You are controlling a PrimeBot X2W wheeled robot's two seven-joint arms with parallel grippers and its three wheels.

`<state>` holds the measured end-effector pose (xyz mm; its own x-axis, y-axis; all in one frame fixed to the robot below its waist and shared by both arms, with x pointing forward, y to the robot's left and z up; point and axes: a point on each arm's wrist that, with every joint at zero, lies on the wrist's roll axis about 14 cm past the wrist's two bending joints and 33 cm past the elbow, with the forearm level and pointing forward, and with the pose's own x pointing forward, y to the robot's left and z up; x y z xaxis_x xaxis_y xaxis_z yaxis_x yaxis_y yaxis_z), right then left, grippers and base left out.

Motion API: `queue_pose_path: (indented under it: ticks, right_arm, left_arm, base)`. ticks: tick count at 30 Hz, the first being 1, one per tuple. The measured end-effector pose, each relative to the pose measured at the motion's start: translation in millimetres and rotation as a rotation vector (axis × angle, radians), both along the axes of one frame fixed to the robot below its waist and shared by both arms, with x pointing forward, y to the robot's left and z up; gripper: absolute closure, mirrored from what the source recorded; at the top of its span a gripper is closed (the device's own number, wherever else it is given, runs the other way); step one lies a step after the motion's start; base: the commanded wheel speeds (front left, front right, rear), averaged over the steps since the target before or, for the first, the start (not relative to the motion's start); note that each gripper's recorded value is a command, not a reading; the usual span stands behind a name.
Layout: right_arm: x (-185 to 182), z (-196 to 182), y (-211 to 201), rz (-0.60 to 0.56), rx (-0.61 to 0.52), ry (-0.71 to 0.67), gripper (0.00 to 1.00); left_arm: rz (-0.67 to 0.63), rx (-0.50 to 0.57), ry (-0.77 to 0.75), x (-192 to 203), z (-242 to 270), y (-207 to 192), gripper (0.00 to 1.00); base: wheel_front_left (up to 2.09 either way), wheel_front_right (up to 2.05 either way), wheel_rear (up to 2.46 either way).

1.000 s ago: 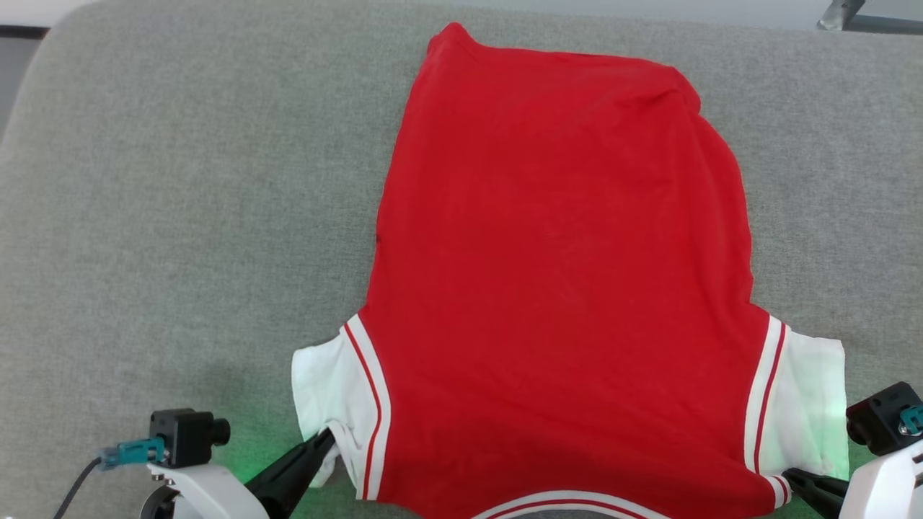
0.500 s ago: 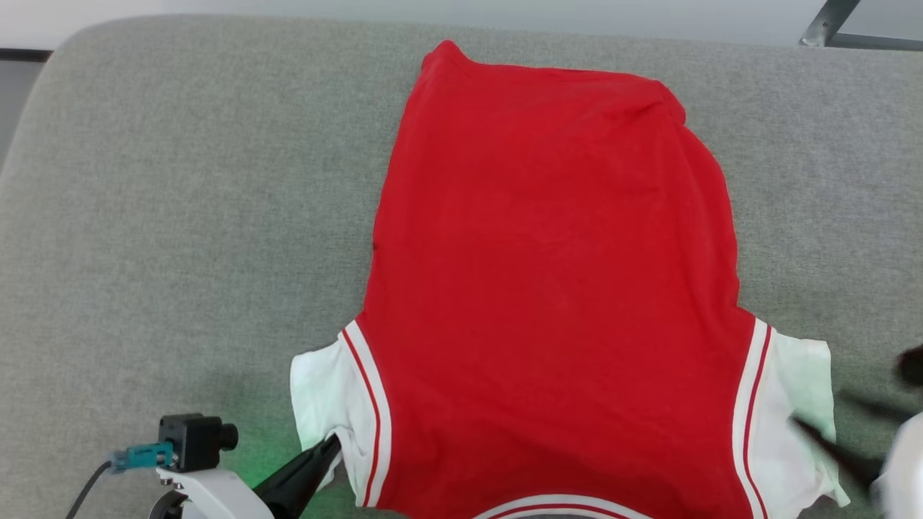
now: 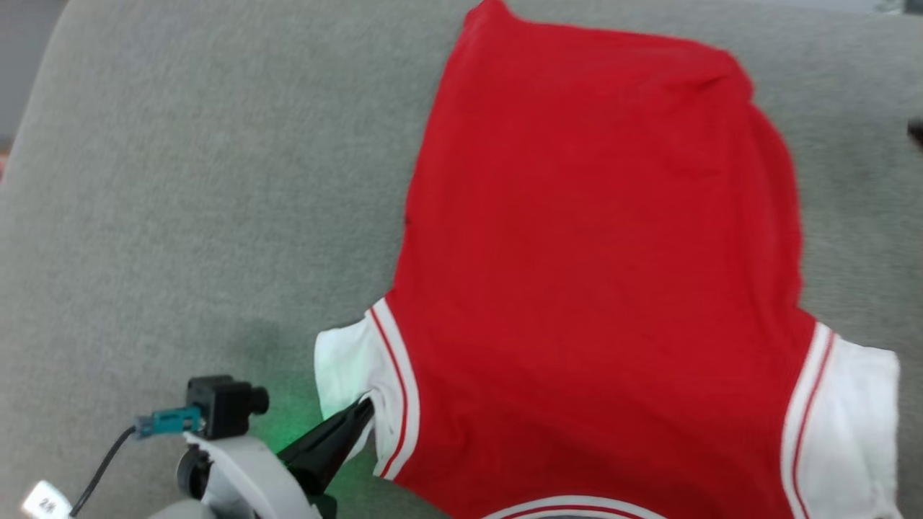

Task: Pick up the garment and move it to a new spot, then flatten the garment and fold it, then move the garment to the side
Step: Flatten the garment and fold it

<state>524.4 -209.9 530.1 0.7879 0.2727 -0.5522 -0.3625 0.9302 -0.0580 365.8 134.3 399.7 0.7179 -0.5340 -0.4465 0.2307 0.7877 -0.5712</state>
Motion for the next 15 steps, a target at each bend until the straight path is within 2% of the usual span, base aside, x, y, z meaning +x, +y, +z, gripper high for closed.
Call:
queue_pose_path:
  ticks: [6,15]
  right_arm:
    - [57.1,-42.2,23.3,0.003,-0.029,0.121,0.00]
    - [87.7,-113.8,60.6,0.094,-0.107,0.281,0.00]
  left_arm:
    - [0.013,-0.003,0.013,3.7,-7.5,1.6,1.00]
    - [0.050,-0.017,0.040,6.6,-22.9,6.7,1.00]
  base:
    - [0.00,0.00,0.00]
    - [0.00,0.00,0.00]
